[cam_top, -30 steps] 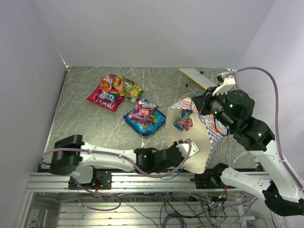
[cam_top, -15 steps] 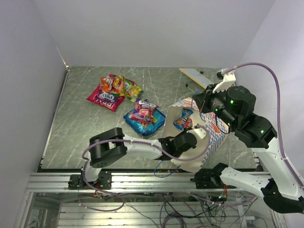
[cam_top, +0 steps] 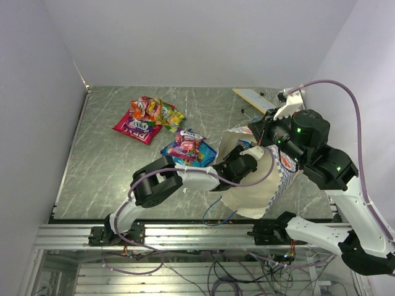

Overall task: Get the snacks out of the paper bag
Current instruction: Take out the snack from the paper bag.

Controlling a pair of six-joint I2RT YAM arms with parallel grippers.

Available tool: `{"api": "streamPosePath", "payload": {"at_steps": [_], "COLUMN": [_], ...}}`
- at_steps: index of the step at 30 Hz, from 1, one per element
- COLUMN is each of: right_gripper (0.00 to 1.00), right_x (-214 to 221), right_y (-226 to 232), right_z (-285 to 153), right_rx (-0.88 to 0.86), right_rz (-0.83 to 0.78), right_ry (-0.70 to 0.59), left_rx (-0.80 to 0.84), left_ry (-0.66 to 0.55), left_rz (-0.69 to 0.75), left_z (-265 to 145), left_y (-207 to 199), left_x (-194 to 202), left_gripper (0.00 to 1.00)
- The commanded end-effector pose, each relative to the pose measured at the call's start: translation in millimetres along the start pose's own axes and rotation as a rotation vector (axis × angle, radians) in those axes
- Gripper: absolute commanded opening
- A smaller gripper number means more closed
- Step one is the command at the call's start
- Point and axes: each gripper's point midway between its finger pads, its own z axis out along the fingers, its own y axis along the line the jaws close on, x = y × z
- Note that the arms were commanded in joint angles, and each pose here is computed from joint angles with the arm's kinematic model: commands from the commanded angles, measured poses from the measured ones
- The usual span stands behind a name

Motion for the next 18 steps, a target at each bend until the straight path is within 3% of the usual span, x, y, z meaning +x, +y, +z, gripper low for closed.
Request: {"api": "streamPosePath", "payload": {"at_steps": [1,6,11,15,18], "right_gripper": [0.00,0.00,0.00,0.00,0.00], "right_x": [-7,-10,-14,-17,-18], "right_y": [4,4,2,2,2], "right_z": [-6,-9,-12,-11,-10], "right_rx": [-0.023,-0.018,-0.011,-0.008,-0.008], "right_rz": [0.002,0.004,0.004,0.007,0.008], "right_ry": [-0.012,-0.010,-0.019,-0.035,-0.046], "left_rx": [0.001,0.030,0.060,0.103,0.171], "left_ry": [0.016,0.064,0.066,0.044,0.031], "left_rz": [-0.016,-0.013,0.004,-0.032,-0.092], "left_z": [18,33,34,19,0], "left_y": [-3,-11,-11,-7,-7], "left_x": [10,27,21,3,-14], "left_gripper": [0.61,0.58,0.33,0.17,0.12]}}
